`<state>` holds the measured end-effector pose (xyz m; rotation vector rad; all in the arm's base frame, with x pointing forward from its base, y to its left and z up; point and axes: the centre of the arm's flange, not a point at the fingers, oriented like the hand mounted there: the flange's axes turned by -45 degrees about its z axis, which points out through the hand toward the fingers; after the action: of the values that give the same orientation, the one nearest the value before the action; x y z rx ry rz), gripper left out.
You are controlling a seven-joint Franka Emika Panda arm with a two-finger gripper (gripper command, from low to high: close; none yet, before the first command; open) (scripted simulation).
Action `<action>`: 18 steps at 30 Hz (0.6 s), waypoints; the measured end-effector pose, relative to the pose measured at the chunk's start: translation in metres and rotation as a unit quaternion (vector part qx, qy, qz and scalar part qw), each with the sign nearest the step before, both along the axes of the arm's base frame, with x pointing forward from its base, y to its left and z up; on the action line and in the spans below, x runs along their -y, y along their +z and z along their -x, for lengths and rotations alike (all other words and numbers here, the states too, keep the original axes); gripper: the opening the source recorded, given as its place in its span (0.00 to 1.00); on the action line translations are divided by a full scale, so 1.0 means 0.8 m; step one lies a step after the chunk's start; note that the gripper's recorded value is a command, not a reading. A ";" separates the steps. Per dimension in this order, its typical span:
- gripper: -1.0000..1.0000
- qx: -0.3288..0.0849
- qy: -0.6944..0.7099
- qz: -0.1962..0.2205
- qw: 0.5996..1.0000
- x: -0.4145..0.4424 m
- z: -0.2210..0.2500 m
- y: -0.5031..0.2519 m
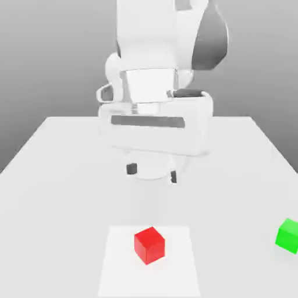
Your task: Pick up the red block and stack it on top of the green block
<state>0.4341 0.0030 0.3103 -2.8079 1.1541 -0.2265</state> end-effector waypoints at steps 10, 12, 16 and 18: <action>0.50 -0.088 -0.108 0.007 0.990 0.003 0.051 -0.187; 0.00 -0.088 -0.109 0.007 0.990 0.003 0.053 -0.206; 0.00 -0.087 -0.109 0.007 0.990 0.002 0.052 -0.206; 0.00 -0.087 -0.109 0.007 0.990 0.002 0.053 -0.209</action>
<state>0.3920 0.0011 0.1429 -2.7564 1.5046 -0.0037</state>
